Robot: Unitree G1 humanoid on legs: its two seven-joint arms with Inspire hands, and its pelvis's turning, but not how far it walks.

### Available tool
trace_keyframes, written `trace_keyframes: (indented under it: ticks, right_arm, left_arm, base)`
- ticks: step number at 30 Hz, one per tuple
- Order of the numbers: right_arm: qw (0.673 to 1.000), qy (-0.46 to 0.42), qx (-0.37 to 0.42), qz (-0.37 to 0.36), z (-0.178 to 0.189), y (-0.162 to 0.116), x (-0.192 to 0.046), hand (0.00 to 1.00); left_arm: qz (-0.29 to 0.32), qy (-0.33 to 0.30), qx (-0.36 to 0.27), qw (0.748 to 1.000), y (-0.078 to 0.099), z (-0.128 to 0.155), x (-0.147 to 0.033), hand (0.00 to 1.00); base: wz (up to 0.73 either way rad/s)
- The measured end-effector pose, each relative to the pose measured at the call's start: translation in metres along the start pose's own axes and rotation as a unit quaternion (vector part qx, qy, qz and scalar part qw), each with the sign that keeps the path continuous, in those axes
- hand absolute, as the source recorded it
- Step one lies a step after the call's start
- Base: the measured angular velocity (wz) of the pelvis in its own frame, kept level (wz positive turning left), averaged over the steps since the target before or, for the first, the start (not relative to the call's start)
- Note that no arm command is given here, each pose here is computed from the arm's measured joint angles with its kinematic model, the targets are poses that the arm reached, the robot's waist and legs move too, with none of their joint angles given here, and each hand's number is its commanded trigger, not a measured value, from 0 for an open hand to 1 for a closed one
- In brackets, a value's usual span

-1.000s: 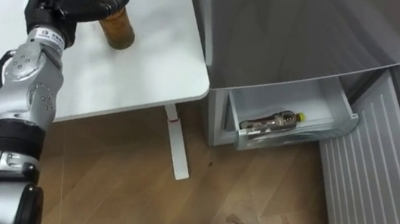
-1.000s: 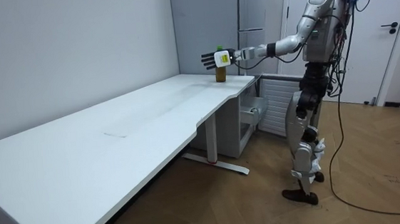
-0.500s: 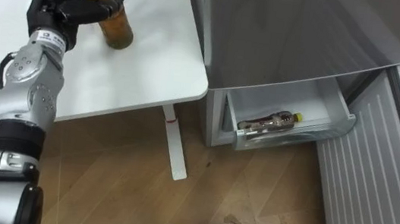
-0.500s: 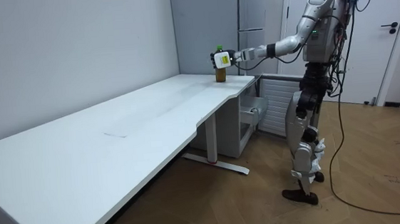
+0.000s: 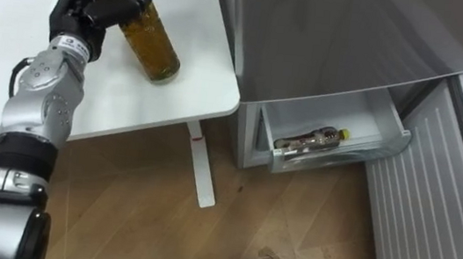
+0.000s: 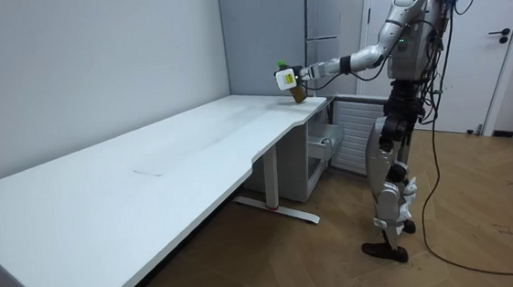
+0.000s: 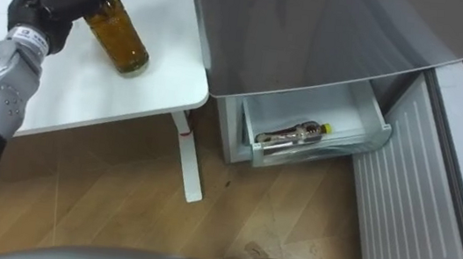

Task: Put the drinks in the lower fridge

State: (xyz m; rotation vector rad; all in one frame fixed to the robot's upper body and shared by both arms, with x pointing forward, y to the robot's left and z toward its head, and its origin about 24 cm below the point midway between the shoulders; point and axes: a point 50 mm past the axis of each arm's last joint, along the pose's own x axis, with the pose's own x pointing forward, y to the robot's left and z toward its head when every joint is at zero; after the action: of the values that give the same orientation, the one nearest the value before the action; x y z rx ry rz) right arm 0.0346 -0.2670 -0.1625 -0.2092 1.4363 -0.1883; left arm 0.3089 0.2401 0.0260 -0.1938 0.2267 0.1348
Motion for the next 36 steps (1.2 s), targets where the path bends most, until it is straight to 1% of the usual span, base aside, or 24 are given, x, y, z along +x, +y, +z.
trace_keyframes:
  ticks: [13, 19, 23, 25, 26, 27, 28, 30, 31, 34, 36]
  right_arm:
    - [1.000, -0.013, 0.003, 0.003, 0.007, 0.003, 0.000, 0.00]
    - [0.999, -0.033, -0.005, 0.011, 0.019, 0.010, 0.000, 0.00]
    - [0.999, -0.043, 0.002, 0.017, 0.023, 0.012, 0.000, 0.00]
    - [0.999, -0.044, 0.004, 0.021, 0.024, 0.013, 0.000, 0.00]
    - [0.999, -0.045, 0.006, 0.021, 0.025, 0.014, 0.000, 0.00]
    - [0.998, -0.050, 0.003, 0.023, 0.027, 0.015, 0.000, 0.00]
    - [0.998, -0.053, -0.001, 0.023, 0.028, 0.016, 0.000, 0.00]
    - [0.998, -0.058, -0.005, 0.024, 0.031, 0.018, 0.000, 0.00]
    - [0.998, -0.060, -0.001, 0.024, 0.032, 0.018, 0.000, 0.00]
    - [0.996, -0.076, -0.009, 0.035, 0.039, 0.023, -0.001, 0.00]
    - [0.995, -0.088, -0.011, 0.041, 0.045, 0.026, -0.002, 0.00]
  left_arm:
    - [-0.007, 0.006, -0.005, 1.000, -0.005, 0.003, 0.004, 1.00]
    - [-0.028, 0.009, -0.007, 1.000, -0.016, 0.000, 0.004, 1.00]
    - [-0.070, -0.021, -0.017, 0.997, -0.039, 0.010, 0.002, 1.00]
    - [-0.108, -0.045, -0.023, 0.993, -0.057, 0.019, -0.001, 1.00]
    - [-0.117, -0.052, -0.024, 0.991, -0.061, 0.021, -0.003, 1.00]
    - [-0.133, -0.066, -0.025, 0.989, -0.066, 0.024, -0.010, 1.00]
    - [-0.142, -0.071, -0.026, 0.987, -0.068, 0.024, -0.013, 1.00]
    - [-0.171, -0.073, -0.044, 0.982, -0.073, 0.021, -0.023, 1.00]
    - [-0.176, -0.072, -0.048, 0.981, -0.075, 0.019, -0.024, 1.00]
    - [-0.206, -0.074, -0.053, 0.974, -0.089, 0.017, -0.031, 1.00]
    - [-0.221, -0.073, -0.050, 0.971, -0.095, 0.015, -0.032, 1.00]
  base:
    - [-0.01]
    - [0.00]
    - [0.05]
    - [-0.02]
    - [-0.04]
    - [0.00]
    - [0.00]
    - [0.00]
    - [0.00]
    - [0.00]
    - [0.00]
